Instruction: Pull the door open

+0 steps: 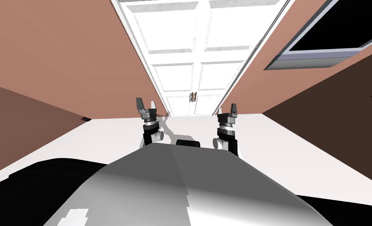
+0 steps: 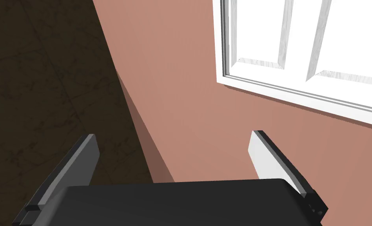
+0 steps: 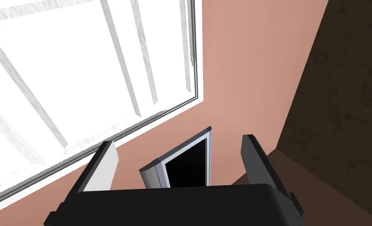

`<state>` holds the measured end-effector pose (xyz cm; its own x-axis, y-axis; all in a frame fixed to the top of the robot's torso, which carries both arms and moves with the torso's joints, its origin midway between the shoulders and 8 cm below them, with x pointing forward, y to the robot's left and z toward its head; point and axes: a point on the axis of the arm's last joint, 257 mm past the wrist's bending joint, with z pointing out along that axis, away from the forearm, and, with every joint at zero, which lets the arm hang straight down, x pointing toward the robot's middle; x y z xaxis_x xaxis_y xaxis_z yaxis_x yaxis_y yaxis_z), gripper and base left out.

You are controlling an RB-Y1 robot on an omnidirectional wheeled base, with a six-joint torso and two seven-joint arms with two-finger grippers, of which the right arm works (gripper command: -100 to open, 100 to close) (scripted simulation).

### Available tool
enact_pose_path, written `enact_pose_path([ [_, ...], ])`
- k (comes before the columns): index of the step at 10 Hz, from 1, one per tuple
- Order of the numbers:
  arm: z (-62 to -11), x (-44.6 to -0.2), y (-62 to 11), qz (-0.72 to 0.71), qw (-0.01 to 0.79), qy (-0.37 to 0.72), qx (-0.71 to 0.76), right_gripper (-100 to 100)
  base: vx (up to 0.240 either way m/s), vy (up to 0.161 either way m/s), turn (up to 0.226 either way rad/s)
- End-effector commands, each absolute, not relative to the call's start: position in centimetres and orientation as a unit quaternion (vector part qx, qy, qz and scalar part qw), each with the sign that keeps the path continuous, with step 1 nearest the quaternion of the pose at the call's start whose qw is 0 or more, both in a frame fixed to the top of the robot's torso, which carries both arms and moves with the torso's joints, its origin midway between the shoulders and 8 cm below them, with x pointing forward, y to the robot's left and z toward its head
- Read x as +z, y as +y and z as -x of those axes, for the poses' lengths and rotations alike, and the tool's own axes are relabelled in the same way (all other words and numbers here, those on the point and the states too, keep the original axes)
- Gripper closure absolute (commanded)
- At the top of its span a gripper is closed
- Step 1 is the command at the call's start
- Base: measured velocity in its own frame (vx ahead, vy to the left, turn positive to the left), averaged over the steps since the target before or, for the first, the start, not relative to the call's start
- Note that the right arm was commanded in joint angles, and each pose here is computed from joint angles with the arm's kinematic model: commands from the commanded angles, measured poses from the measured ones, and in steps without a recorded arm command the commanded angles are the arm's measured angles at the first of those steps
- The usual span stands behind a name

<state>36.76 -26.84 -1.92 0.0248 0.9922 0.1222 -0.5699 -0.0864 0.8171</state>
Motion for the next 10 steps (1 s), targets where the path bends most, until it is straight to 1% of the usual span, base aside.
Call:
enact_pose_path([
  [1, -37.3, -3.0, -26.7, -0.381, 0.594, 0.282, 0.65, -100, 0.082, 0.008, 0.053],
  [5, -38.4, -5.3, -26.4, -0.404, 0.555, 0.275, 0.673, -100, 0.134, -0.005, 0.04],
  [10, -39.8, -8.5, -26.1, -0.437, 0.501, 0.262, 0.7, -100, 0.088, 0.005, 0.041],
])
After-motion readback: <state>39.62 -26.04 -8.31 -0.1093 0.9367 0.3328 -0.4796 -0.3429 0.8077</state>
